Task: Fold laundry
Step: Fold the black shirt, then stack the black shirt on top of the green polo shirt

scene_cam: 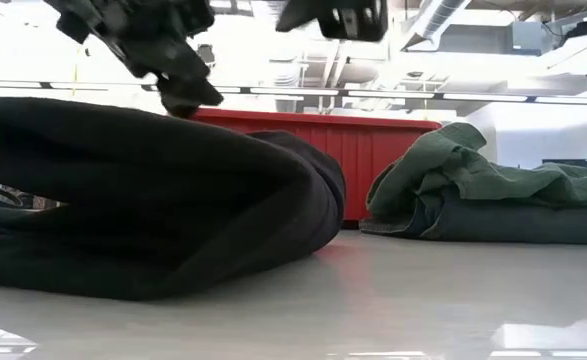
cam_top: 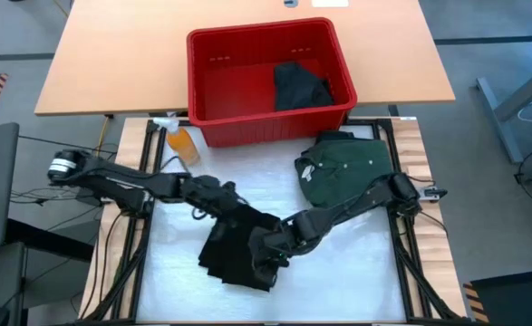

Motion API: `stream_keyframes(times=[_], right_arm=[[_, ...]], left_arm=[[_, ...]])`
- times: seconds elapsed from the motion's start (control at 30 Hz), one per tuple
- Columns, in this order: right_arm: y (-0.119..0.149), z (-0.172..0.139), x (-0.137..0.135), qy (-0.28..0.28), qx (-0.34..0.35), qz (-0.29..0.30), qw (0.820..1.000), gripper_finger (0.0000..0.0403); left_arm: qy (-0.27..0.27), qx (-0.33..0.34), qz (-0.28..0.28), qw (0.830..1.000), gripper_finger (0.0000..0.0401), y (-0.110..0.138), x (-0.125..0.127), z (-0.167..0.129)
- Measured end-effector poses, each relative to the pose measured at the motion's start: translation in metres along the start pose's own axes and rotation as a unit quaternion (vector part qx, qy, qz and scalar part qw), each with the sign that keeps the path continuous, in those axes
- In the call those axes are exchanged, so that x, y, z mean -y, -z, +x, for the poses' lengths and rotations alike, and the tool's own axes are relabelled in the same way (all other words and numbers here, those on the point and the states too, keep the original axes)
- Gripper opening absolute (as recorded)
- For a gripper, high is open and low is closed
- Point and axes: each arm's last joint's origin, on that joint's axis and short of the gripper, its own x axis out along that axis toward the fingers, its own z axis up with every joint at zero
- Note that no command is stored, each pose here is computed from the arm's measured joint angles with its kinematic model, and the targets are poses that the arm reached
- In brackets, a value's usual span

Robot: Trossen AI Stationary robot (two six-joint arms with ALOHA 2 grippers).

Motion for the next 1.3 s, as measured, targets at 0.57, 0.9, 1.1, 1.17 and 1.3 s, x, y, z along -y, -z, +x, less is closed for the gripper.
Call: stream_keyframes(times=[0.57,0.9,1.1,1.17,1.3], right_arm=[[0.063,0.074,0.022,-0.051,0.127,0.007,0.991,0.0154],[0.094,0.097,0.049,-0.025,0.16,-0.012,0.987,0.0136],[0.076,0.051,0.044,-0.037,0.191,-0.047,0.98,0.0133],[0.07,0.027,0.046,-0.03,0.194,-0.039,0.98,0.0134],[0.067,-0.012,0.054,-0.009,0.19,0.0,0.982,0.0144]], left_arm=[[-0.041,-0.184,0.032,0.981,0.0167,-0.01,-0.04,0.091],[-0.166,-0.2,0.018,0.965,0.0167,-0.031,-0.073,0.072],[-0.143,-0.141,-0.017,0.979,0.0167,-0.063,-0.073,0.039],[-0.126,-0.101,-0.042,0.986,0.0167,-0.076,-0.065,0.018],[-0.105,-0.047,-0.099,0.988,0.0167,-0.076,-0.041,-0.024]])
